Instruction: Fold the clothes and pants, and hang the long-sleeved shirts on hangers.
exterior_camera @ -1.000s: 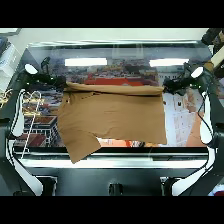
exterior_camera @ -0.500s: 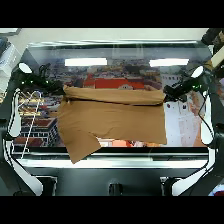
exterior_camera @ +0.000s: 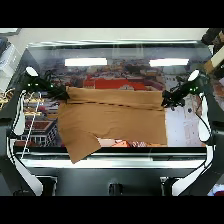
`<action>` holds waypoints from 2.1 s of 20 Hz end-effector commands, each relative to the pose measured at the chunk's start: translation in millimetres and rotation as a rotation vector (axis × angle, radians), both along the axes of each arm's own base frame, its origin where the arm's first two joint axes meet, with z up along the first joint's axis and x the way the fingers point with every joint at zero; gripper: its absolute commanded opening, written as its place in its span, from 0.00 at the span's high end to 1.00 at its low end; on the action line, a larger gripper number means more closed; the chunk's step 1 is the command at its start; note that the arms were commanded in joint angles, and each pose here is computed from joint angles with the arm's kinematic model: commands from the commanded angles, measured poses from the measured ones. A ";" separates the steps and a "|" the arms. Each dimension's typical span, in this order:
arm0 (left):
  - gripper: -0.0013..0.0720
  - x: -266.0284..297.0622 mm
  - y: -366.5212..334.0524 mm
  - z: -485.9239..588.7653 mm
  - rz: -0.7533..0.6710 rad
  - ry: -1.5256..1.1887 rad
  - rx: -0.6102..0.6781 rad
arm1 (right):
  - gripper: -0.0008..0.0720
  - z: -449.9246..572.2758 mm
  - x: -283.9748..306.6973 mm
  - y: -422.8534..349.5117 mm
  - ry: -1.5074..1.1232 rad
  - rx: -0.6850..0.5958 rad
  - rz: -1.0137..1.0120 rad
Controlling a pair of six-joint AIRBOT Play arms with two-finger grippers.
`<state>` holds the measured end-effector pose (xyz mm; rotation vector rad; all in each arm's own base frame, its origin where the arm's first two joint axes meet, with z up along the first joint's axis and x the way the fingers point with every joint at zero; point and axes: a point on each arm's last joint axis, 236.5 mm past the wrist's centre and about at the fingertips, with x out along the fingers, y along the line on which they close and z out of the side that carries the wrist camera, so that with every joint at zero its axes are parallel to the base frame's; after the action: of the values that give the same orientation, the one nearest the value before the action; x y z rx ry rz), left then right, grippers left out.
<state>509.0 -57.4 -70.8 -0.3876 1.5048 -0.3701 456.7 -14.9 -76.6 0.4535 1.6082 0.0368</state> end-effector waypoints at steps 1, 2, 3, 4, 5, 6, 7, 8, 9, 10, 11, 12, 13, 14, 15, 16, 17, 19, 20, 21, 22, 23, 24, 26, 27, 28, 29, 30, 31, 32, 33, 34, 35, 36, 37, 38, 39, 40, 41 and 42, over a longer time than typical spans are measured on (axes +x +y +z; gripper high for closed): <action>0.25 4.2 4.3 5.8 0.021 -0.013 0.002 | 0.40 6.5 -4.3 -0.4 -0.001 -0.001 0.032; 0.13 4.2 8.6 17.8 0.034 -0.024 0.001 | 0.34 18.6 -4.4 -0.4 -0.032 -0.004 0.073; 0.08 1.2 13.5 31.9 0.039 -0.032 0.000 | 0.33 35.9 -1.7 -0.6 -0.082 -0.009 0.100; 0.08 -5.3 18.8 49.1 0.052 -0.028 -0.014 | 0.33 57.4 3.0 -0.9 -0.150 -0.001 0.114; 0.08 -11.4 22.8 67.2 0.073 -0.036 -0.048 | 0.33 77.5 4.4 -1.0 -0.212 0.019 0.143; 0.08 -21.2 32.0 81.4 0.100 -0.044 -0.063 | 0.33 94.7 3.2 -4.2 -0.259 0.037 0.150; 0.08 -35.2 40.1 89.3 0.132 -0.035 -0.076 | 0.33 109.1 -1.0 -8.9 -0.294 0.058 0.141; 0.08 -56.5 44.9 93.5 0.162 -0.014 -0.100 | 0.33 118.9 -9.3 -13.6 -0.303 0.087 0.117; 0.08 -83.0 48.9 89.9 0.199 0.016 -0.106 | 0.33 126.0 -17.1 -14.3 -0.313 0.122 0.098; 0.08 -111.8 47.5 82.0 0.231 0.048 -0.112 | 0.33 131.0 -26.1 -14.2 -0.320 0.152 0.080; 0.08 -142.8 42.2 71.4 0.265 0.083 -0.116 | 0.33 133.6 -34.0 -14.5 -0.320 0.163 0.065; 0.08 -177.3 33.3 57.7 0.294 0.124 -0.121 | 0.33 135.6 -41.1 -13.3 -0.322 0.166 0.056; 0.08 -205.5 24.5 43.9 0.320 0.147 -0.120 | 0.33 138.4 -45.5 -9.6 -0.328 0.172 0.054; 0.08 -229.9 15.0 30.3 0.355 0.157 -0.126 | 0.33 142.8 -48.7 -5.4 -0.336 0.183 0.053; 0.08 -247.1 5.1 19.9 0.391 0.161 -0.145 | 0.33 147.6 -50.4 -1.4 -0.346 0.196 0.052; 0.08 -261.8 -4.0 10.5 0.426 0.164 -0.165 | 0.33 151.7 -51.9 -0.2 -0.353 0.196 0.054; 0.08 -273.7 -11.3 3.2 0.450 0.176 -0.183 | 0.33 156.3 -52.3 1.0 -0.362 0.198 0.049; 0.08 -292.9 -19.9 -9.5 0.461 0.200 -0.196 | 0.33 165.1 -54.6 2.8 -0.378 0.196 0.048; 0.08 -297.9 -20.7 -15.1 0.462 0.205 -0.192 | 0.33 168.6 -56.9 4.2 -0.379 0.198 0.048; 0.08 -299.8 -20.7 -17.9 0.458 0.202 -0.189 | 0.33 171.7 -59.6 5.8 -0.377 0.202 0.049; 0.08 -299.4 -20.3 -18.5 0.449 0.193 -0.186 | 0.33 174.5 -62.3 7.7 -0.374 0.207 0.051; 0.08 -296.9 -18.9 -19.2 0.456 0.184 -0.182 | 0.33 177.3 -64.7 9.6 -0.373 0.213 0.054; 0.08 -294.5 -17.2 -20.2 0.463 0.173 -0.177 | 0.33 180.4 -66.3 11.0 -0.377 0.216 0.057; 0.08 -286.4 -12.5 -21.9 0.485 0.142 -0.165 | 0.33 187.1 -68.8 13.6 -0.387 0.220 0.058; 0.08 -281.4 -12.9 -20.8 0.485 0.118 -0.174 | 0.33 190.2 -69.6 14.0 -0.394 0.217 0.057; 0.08 -277.1 -16.4 -18.4 0.475 0.099 -0.197 | 0.33 193.7 -70.7 14.4 -0.403 0.214 0.058; 0.08 -273.8 -20.7 -16.7 0.470 0.091 -0.222 | 0.33 197.0 -71.6 14.8 -0.411 0.211 0.059; 0.08 -271.6 -23.8 -17.6 0.468 0.091 -0.234 | 0.33 200.4 -72.6 15.3 -0.420 0.207 0.061; 0.08 -269.6 -26.5 -20.3 0.471 0.093 -0.236 | 0.33 203.7 -73.6 15.7 -0.429 0.204 0.062; 0.08 -268.4 -30.0 -23.5 0.466 0.096 -0.234 | 0.33 206.8 -74.4 16.7 -0.435 0.205 0.060; 0.08 -268.9 -35.7 -27.1 0.447 0.102 -0.233 | 0.33 209.8 -75.1 17.9 -0.439 0.209 0.053; 0.08 -271.8 -41.0 -31.7 0.429 0.118 -0.227 | 0.33 212.9 -75.6 19.4 -0.446 0.213 0.053; 0.12 -274.9 -46.1 -35.7 0.412 0.136 -0.224 | 0.33 215.4 -77.4 20.7 -0.448 0.215 0.054; 0.39 -278.4 -50.1 -38.5 0.396 0.152 -0.223 | 0.33 216.7 -81.1 21.7 -0.443 0.215 0.063; 0.75 -279.4 -51.8 -38.3 0.389 0.155 -0.224 | 0.33 216.0 -87.4 21.7 -0.430 0.208 0.088; 0.94 -279.1 -51.9 -36.4 0.388 0.152 -0.227 | 0.33 211.3 -97.1 17.7 -0.399 0.181 0.121; 0.95 -277.5 -50.8 -34.7 0.389 0.145 -0.227 | 0.33 207.2 -100.6 10.6 -0.385 0.150 0.105; 0.95 -276.6 -49.7 -33.2 0.393 0.139 -0.229 | 0.33 203.5 -102.5 5.0 -0.392 0.139 0.085; 0.95 -276.1 -48.6 -31.9 0.397 0.136 -0.231 | 0.33 195.6 -107.6 0.4 -0.375 0.145 0.061; 0.95 -276.2 -48.0 -31.2 0.396 0.134 -0.232 | 0.33 181.9 -115.8 -3.5 -0.332 0.170 0.029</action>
<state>232.6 -104.4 -104.5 -0.8903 1.4796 -0.1956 357.3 -7.0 124.6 0.4944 1.2389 0.2978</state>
